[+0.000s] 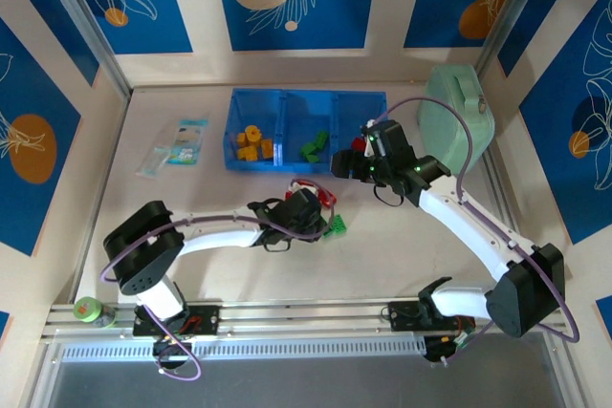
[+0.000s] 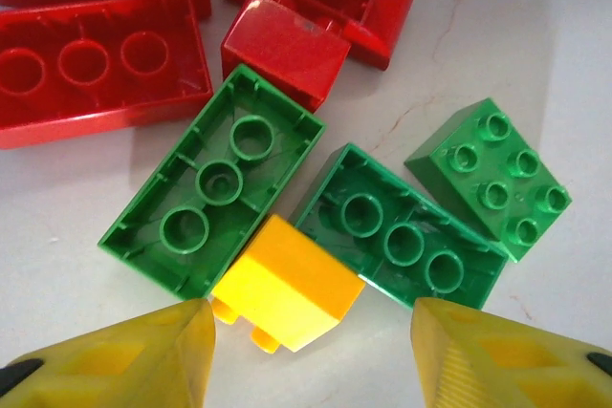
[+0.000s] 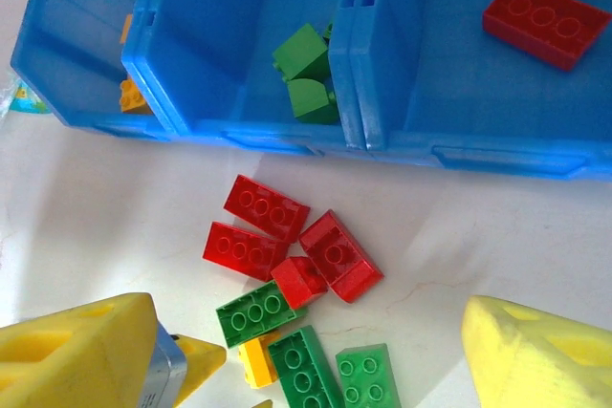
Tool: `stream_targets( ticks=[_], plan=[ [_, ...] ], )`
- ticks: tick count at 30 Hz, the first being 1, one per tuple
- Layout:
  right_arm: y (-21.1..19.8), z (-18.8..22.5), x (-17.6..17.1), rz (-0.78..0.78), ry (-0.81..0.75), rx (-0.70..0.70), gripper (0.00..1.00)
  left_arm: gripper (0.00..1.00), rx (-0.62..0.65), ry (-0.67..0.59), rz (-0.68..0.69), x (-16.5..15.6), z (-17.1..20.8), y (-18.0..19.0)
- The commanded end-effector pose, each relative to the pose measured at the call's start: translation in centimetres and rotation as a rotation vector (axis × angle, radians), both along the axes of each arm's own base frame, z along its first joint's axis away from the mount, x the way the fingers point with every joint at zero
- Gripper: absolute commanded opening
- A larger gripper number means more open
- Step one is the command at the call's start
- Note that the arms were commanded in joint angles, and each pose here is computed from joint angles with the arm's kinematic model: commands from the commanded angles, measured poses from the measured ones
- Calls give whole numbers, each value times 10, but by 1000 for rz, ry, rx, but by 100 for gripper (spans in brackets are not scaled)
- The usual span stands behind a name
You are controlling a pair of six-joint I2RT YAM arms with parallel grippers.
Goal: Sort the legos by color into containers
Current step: Move the legos to the center of the table.
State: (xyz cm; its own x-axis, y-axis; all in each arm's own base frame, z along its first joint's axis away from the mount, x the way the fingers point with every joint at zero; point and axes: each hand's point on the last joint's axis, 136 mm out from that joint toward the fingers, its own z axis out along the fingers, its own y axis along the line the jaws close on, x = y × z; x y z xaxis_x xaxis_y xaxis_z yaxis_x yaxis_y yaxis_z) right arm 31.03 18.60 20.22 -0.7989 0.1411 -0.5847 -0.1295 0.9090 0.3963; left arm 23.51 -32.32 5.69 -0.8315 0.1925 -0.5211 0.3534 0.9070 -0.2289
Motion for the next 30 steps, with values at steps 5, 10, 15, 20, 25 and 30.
stream_targets(
  ticks=[5,10,15,20,25,30],
  plan=[
    [-2,3,-2,-6,-14,31,83,52,-5,34,65,16,-5,5],
    [-6,1,-5,-15,-10,39,83,50,7,62,68,16,-14,6],
    [-6,-1,-7,-16,-3,46,82,48,12,73,80,13,-18,10],
    [-5,-1,-10,-11,-1,52,82,47,35,62,113,12,-15,28],
    [-5,-2,-13,-11,2,55,82,47,66,55,151,7,-14,56],
    [-2,-3,-15,-5,5,62,81,48,82,35,180,3,-7,76]
  ],
)
